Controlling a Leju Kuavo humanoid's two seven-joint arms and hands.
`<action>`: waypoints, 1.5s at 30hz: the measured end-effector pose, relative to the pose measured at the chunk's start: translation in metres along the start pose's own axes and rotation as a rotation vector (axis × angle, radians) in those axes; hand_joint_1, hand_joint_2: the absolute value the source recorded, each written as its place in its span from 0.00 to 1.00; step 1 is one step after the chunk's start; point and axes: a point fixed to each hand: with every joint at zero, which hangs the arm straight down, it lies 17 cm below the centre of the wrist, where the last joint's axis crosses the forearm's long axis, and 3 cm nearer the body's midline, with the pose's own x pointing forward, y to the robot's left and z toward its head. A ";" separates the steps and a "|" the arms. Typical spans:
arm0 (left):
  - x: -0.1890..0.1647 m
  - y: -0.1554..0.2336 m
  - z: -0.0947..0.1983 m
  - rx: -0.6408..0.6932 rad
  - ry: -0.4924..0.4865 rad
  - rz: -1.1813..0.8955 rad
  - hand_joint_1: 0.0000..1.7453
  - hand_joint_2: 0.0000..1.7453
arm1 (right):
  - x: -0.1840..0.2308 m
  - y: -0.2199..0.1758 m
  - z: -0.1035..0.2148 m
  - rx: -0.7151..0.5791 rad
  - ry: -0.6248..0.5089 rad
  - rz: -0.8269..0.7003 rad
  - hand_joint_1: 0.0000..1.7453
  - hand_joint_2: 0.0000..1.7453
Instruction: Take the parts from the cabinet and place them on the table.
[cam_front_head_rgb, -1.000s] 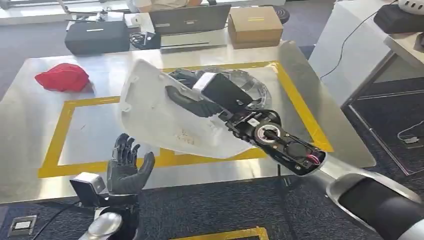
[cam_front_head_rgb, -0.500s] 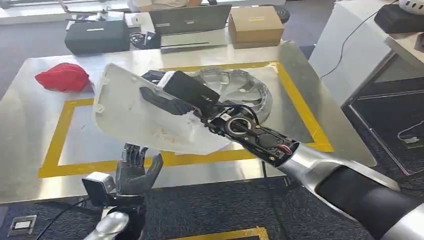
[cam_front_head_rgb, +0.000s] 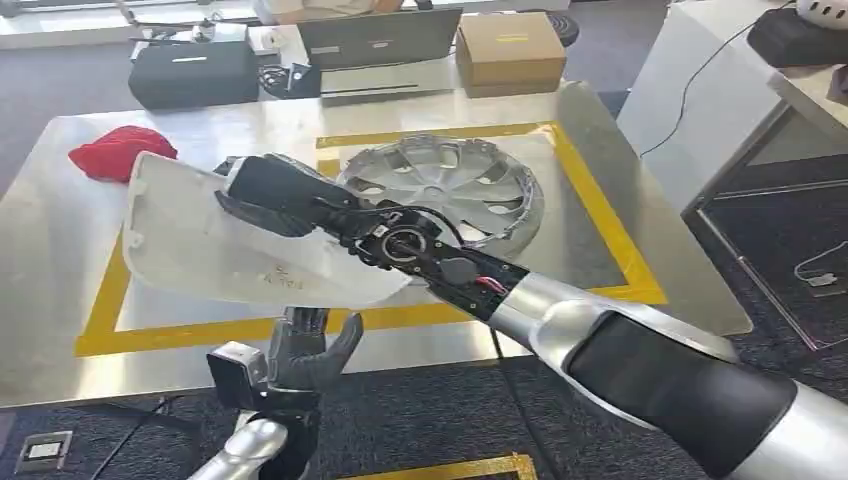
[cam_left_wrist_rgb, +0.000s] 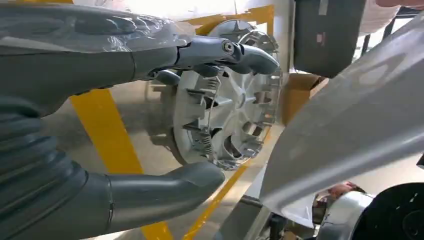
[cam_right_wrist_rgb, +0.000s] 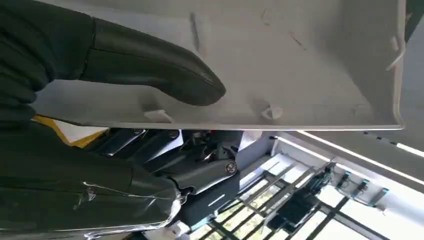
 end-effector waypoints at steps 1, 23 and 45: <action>-0.001 -0.001 0.000 -0.001 0.001 0.000 0.00 1.00 | -0.001 0.001 -0.002 0.003 0.006 0.002 1.00 1.00; -0.022 -0.018 0.004 -0.031 0.038 0.053 0.00 1.00 | -0.022 0.012 -0.021 -0.001 0.088 0.046 1.00 1.00; -0.022 -0.008 0.000 0.008 0.041 0.037 0.00 1.00 | -0.011 0.009 -0.029 0.006 0.061 0.050 1.00 1.00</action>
